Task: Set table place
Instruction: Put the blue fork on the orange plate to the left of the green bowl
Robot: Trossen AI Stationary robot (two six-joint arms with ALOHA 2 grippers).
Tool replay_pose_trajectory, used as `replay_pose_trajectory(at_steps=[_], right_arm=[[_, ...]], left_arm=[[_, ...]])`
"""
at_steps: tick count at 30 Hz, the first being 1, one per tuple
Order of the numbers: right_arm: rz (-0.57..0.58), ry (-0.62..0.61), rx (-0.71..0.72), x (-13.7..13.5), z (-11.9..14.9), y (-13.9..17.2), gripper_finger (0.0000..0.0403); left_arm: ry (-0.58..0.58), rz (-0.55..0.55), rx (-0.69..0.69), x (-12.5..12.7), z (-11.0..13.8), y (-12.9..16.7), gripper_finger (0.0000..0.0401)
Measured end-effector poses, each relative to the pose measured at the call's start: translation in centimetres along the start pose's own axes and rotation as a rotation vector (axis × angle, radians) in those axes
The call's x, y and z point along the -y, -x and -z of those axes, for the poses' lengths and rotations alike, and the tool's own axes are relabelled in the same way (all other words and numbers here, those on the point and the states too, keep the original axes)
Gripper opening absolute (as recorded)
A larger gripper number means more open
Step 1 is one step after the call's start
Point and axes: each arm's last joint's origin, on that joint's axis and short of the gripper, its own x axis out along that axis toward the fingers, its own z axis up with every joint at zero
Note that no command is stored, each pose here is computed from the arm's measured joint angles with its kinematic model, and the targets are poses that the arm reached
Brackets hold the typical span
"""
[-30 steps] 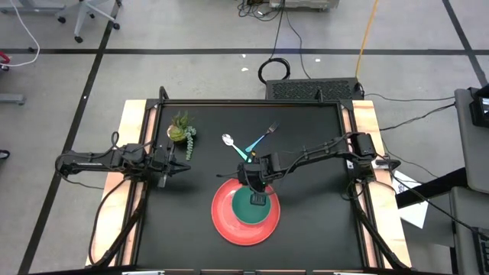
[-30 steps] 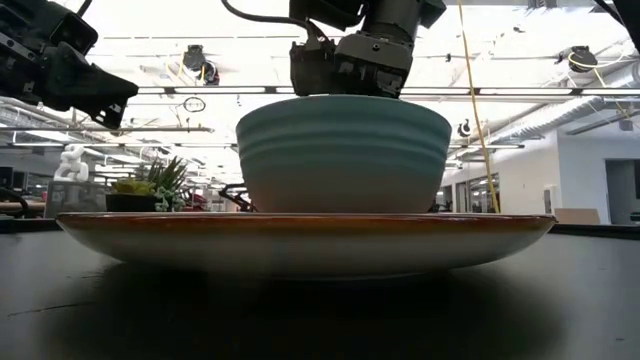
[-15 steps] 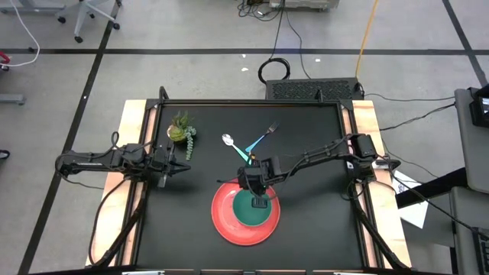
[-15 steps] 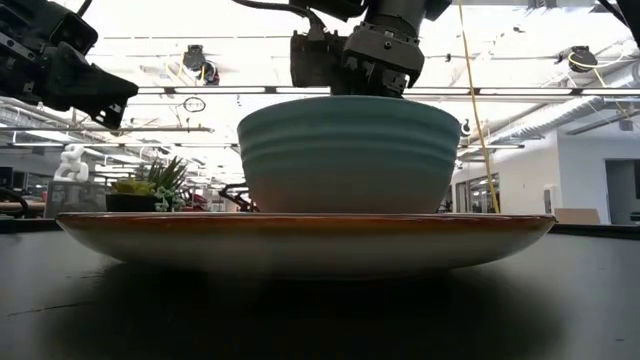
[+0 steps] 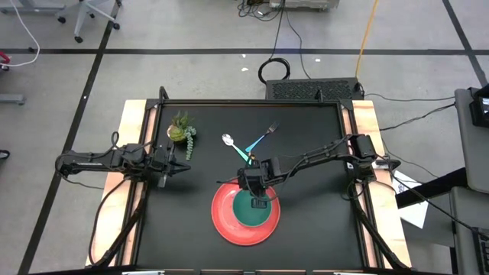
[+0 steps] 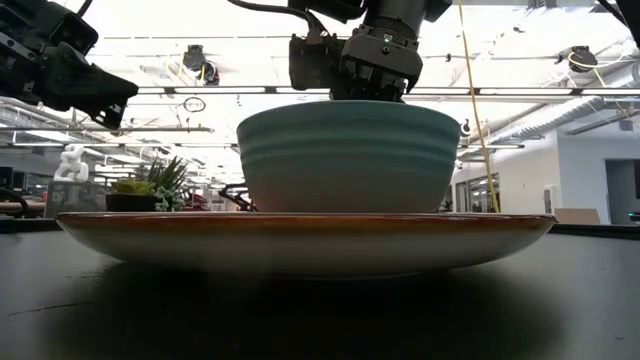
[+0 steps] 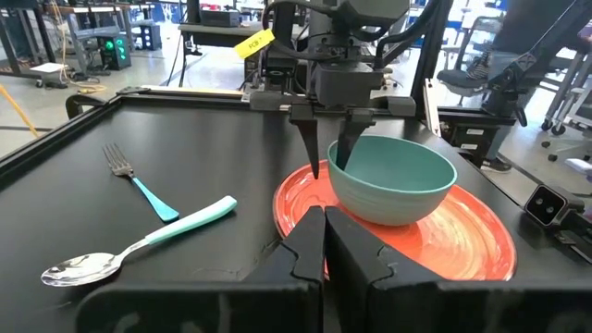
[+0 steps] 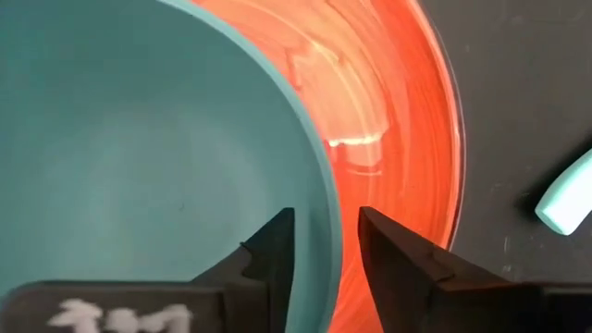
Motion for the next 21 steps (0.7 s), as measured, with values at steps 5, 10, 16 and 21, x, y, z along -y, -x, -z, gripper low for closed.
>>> replay_pose_trajectory(at_steps=[5,10,16,21], right_arm=[[-0.005,-0.002,0.023,0.0,-0.2,0.2,0.0125],[-0.014,0.007,0.072,-0.1,-0.4,2.1,0.0125],[-0.026,0.053,0.176,0.0,-0.7,5.8,0.0125],[-0.031,0.105,0.261,0.0,-0.5,9.2,0.0103]], left_arm=[[0.001,0.0,0.0,0.0,0.0,0.0,0.0015],[0.003,-0.001,0.0,0.0,0.0,0.0,0.0015],[0.003,0.0,-0.001,0.0,0.0,0.0,0.0015],[0.003,-0.001,-0.005,0.0,0.1,0.0,0.0015]])
